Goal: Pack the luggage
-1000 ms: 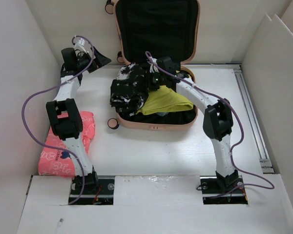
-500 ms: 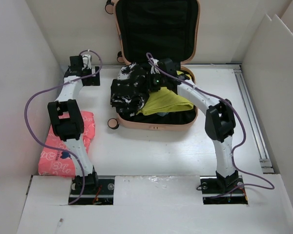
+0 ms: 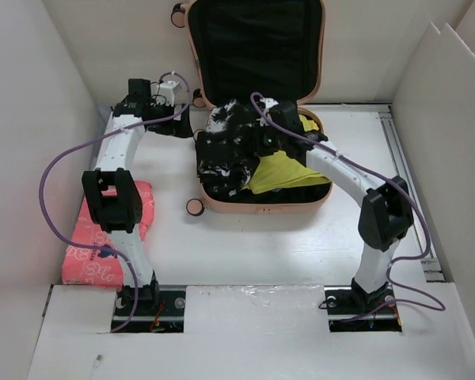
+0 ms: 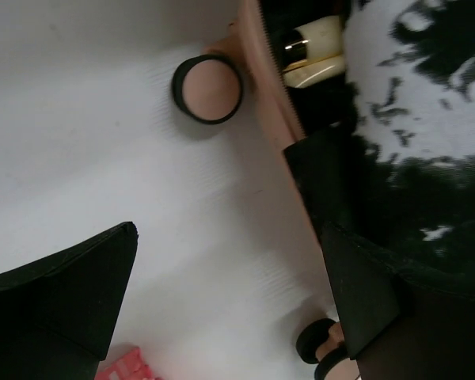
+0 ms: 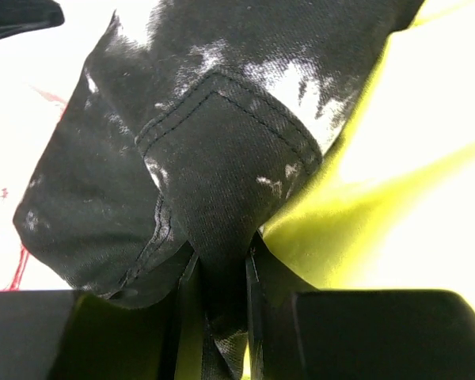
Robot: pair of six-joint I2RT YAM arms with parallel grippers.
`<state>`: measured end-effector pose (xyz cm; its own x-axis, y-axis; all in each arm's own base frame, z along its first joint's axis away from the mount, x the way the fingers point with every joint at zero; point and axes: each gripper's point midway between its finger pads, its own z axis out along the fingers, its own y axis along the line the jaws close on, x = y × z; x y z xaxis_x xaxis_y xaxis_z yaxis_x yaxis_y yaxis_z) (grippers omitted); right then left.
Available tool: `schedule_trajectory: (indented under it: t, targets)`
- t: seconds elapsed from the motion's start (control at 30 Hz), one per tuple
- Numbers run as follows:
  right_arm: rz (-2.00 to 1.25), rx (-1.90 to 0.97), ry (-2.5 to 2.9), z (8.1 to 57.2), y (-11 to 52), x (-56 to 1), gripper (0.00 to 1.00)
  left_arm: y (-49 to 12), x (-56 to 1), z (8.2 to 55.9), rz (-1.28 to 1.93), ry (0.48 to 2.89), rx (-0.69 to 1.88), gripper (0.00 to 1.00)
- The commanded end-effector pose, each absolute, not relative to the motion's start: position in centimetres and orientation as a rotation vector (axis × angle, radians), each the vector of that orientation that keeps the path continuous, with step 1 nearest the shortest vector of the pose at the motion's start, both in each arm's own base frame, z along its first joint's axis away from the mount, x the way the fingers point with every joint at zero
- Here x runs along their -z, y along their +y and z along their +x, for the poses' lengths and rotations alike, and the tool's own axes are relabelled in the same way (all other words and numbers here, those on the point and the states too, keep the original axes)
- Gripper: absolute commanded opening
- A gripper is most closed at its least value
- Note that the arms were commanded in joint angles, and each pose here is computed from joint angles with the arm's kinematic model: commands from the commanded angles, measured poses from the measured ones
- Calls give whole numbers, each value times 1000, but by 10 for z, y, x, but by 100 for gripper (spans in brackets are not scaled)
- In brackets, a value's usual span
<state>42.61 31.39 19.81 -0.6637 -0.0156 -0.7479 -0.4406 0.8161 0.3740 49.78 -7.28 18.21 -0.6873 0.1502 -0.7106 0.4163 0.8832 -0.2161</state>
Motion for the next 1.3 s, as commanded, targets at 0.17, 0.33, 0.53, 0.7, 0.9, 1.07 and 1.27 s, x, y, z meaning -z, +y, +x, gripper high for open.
schedule_trajectory:
  t: [0.17, 0.33, 0.53, 0.7, 0.9, 1.07, 1.27]
  targets:
    - [-111, -414, 2037, 446, 248, -279, 0, -155, -241, 460, 660, 2187, 686, 100]
    - [-158, -388, 2123, 446, 247, -255, 0, -181, -226, 449, 730, 2209, 774, 100]
    - [-263, -503, 2255, 448, 263, -196, 19, -193, -181, 448, 718, 2308, 762, 100]
    - [-306, -479, 2358, 451, 247, -175, 72, -199, -171, 449, 768, 2322, 648, 100]
    - [-407, -343, 2221, 463, 226, -245, 81, -208, -130, 428, 845, 2419, 612, 100]
    - [-470, -240, 2065, 456, 238, -319, 74, -208, -145, 427, 844, 2409, 610, 100]
    - [-536, -467, 2030, 455, 294, -304, 37, -215, -201, 428, 856, 2313, 647, 100]
